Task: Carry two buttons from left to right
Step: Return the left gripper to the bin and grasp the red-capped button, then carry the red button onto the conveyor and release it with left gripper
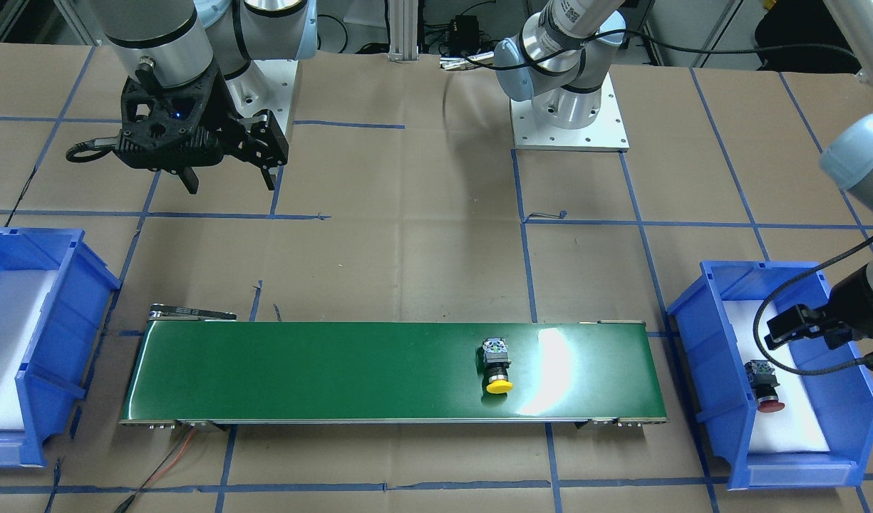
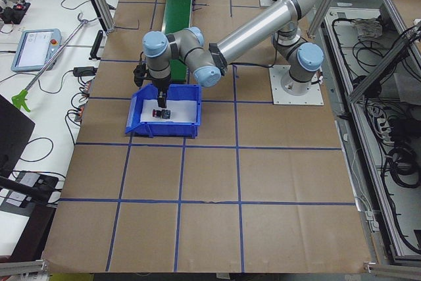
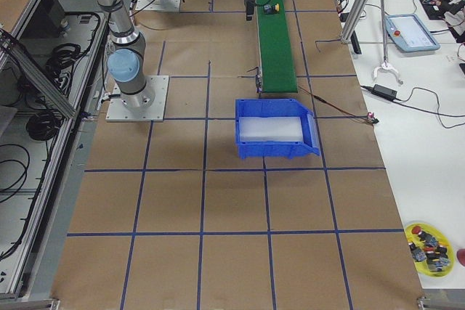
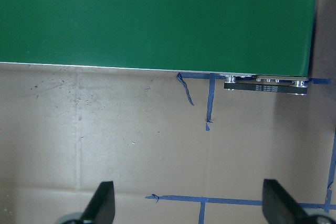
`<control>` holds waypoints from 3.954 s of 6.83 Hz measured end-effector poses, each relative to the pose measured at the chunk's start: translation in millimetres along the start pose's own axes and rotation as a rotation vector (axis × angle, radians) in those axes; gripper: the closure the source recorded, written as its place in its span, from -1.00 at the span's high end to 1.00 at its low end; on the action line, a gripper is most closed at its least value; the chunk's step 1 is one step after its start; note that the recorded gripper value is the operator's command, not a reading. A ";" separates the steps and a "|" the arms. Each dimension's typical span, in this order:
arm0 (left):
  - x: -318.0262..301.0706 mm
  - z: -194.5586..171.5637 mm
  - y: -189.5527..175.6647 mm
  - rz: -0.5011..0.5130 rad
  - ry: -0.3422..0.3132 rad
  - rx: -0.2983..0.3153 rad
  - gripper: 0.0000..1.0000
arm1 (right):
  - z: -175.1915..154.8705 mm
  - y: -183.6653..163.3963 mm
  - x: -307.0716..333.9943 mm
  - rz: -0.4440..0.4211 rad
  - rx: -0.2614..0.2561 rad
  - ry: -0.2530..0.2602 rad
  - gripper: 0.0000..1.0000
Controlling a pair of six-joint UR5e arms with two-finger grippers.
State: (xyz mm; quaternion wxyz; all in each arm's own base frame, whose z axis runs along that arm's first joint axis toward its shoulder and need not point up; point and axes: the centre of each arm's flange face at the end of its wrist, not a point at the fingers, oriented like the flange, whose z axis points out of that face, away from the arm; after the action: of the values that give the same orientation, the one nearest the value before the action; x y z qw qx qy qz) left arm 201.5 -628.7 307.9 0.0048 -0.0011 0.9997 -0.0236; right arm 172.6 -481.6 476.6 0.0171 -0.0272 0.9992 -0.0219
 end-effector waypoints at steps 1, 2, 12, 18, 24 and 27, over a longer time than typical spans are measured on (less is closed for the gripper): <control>-2.8 21.3 -5.2 0.008 0.002 0.007 0.99 | 0.2 0.0 0.0 0.000 -0.001 0.000 1.00; -5.4 43.8 -9.2 0.013 0.000 0.013 0.99 | 0.2 -0.1 0.0 0.000 -0.001 0.000 1.00; -11.1 84.2 -19.2 0.023 -0.008 0.028 -0.80 | -0.9 -0.2 0.2 0.000 0.003 0.002 1.00; -24.4 -39.5 13.6 -0.018 0.007 -0.012 -0.80 | -2.0 -0.5 0.2 0.000 0.006 0.003 1.00; 122.1 -73.0 5.2 -0.153 0.014 -0.020 -0.79 | 1.8 -0.8 0.4 0.000 0.001 0.004 1.00; 235.6 -48.9 1.3 -0.233 0.013 -0.051 -0.79 | 27.2 -17.4 1.1 0.001 -0.019 0.000 1.00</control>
State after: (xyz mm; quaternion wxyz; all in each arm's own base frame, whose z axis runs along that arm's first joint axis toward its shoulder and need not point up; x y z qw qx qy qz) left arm -34.5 -625.7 354.4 -0.0044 -0.1173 0.9931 0.0016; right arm 173.4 -500.3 450.2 0.0170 -0.0267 0.9994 -0.0121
